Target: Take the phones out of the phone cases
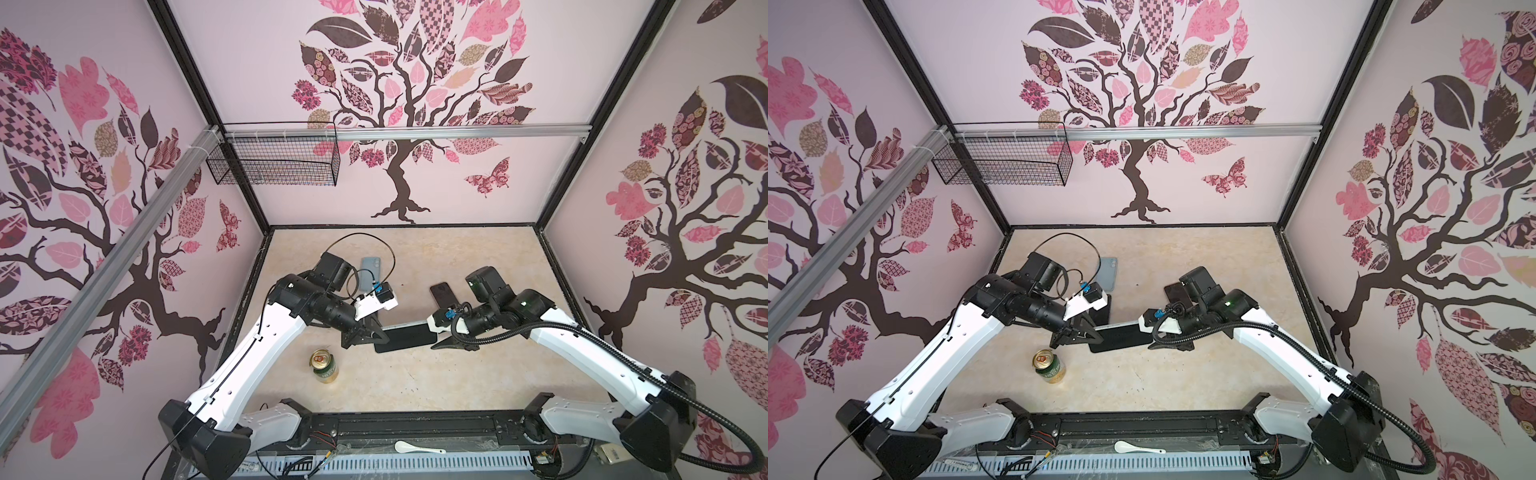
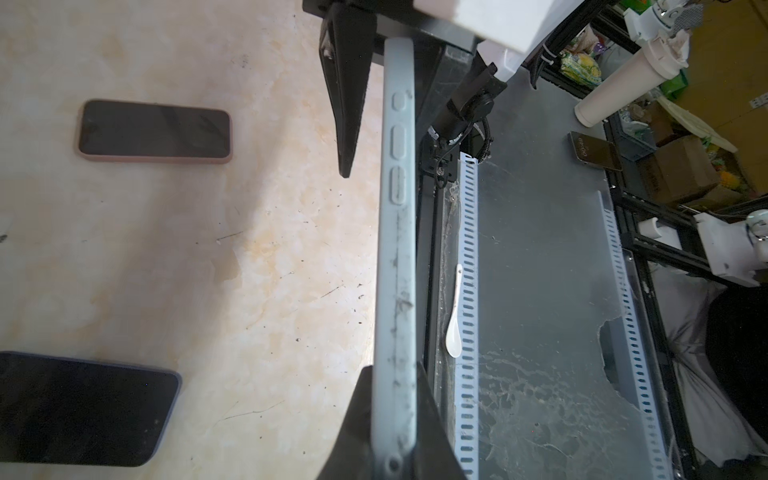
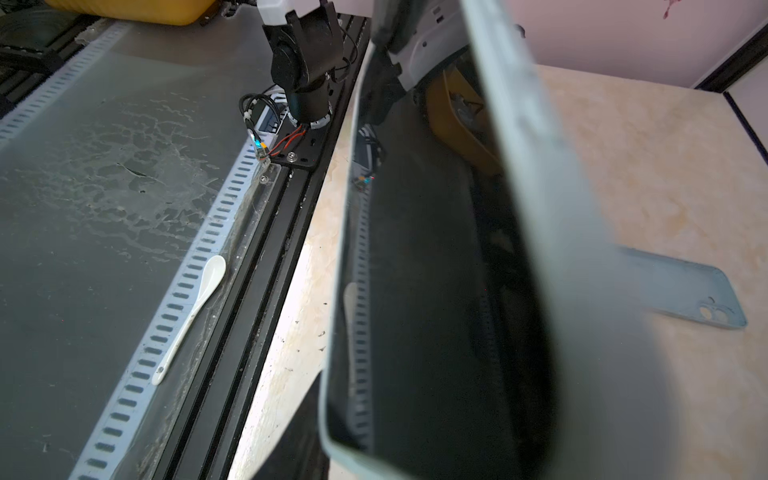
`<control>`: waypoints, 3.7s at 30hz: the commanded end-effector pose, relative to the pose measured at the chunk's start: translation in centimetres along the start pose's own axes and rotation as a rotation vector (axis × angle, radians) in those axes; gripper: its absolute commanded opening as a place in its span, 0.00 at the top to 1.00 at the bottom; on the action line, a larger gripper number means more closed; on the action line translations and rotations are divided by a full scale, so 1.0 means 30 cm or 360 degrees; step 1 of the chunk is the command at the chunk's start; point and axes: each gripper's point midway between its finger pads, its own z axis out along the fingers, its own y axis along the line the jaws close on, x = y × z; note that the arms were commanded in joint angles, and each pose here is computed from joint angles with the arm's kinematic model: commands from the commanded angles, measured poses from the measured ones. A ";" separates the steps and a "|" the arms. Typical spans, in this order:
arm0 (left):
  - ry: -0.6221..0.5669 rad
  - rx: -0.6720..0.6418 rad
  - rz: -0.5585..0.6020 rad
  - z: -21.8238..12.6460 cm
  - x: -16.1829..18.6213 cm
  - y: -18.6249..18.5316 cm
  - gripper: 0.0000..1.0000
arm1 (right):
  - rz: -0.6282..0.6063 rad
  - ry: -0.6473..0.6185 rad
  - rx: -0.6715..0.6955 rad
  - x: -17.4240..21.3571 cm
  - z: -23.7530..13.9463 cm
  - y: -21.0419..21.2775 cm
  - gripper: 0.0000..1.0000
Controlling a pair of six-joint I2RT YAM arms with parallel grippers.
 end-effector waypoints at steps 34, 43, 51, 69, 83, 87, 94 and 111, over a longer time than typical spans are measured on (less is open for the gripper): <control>-0.0051 -0.0076 0.0091 -0.019 -0.043 0.019 1.00 | -0.0032 -0.0041 -0.0050 -0.063 -0.030 0.026 0.83; -0.0094 -0.0050 0.0107 -0.019 -0.063 0.015 1.00 | -0.0096 -0.0059 -0.0015 -0.082 -0.042 0.020 0.94; -0.0036 -0.0012 0.0125 -0.011 -0.063 0.026 1.00 | -0.0255 -0.0141 0.0117 -0.122 -0.063 -0.002 1.00; 0.0105 0.0034 0.0130 0.022 -0.100 0.124 1.00 | -0.0502 -0.0207 0.0280 -0.185 -0.080 0.010 1.00; 0.0232 -0.0086 0.0126 0.031 -0.102 0.226 1.00 | -0.0580 -0.0255 0.0196 -0.233 -0.042 0.064 1.00; 0.0245 -0.0097 0.0120 0.036 -0.102 0.242 1.00 | -0.0593 -0.0276 0.0183 -0.245 -0.038 0.073 1.00; 0.0254 -0.0054 0.0100 0.049 -0.102 0.244 1.00 | -0.0630 -0.0374 0.0195 -0.282 -0.048 0.077 1.00; 0.0252 0.0158 0.0023 0.077 -0.086 0.194 1.00 | -0.0721 -0.0436 0.0277 -0.337 -0.073 0.052 1.00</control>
